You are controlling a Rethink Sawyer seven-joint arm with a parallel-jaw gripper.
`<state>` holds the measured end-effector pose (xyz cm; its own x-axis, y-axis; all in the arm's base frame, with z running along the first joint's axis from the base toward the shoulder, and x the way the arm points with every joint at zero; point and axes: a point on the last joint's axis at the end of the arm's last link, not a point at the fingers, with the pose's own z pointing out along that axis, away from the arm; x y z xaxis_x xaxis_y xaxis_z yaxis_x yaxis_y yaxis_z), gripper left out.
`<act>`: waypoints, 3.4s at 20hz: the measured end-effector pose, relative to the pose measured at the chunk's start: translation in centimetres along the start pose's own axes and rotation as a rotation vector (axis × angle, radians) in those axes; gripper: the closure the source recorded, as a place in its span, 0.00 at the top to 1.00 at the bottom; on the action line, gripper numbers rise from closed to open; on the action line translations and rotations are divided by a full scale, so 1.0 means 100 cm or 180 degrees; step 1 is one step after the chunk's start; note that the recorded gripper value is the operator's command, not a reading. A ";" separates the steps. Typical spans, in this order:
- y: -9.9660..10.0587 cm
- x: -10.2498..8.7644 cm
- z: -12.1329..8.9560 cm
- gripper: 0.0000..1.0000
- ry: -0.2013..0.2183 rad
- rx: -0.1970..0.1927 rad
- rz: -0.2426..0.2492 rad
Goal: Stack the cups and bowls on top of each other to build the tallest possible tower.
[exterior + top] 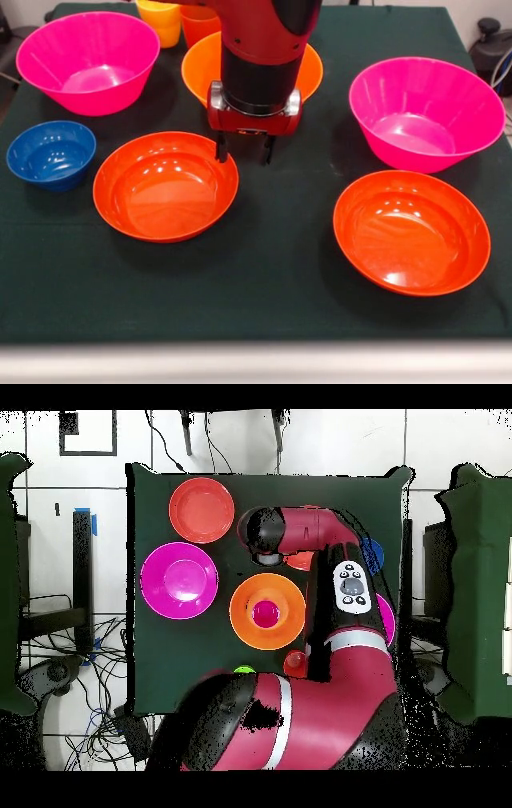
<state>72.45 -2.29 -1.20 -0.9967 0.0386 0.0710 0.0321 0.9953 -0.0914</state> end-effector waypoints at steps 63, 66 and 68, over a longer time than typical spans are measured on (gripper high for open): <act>-0.073 -0.095 -0.001 0.00 -0.0259 0.0105 0.0148; -0.080 -0.100 -0.003 0.00 -0.0278 0.0116 0.0101; -0.083 -0.102 -0.003 0.00 -0.0300 0.0126 0.0057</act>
<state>82.43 -10.91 -0.84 -0.9986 0.0461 -0.0245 0.0490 0.9902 -0.1311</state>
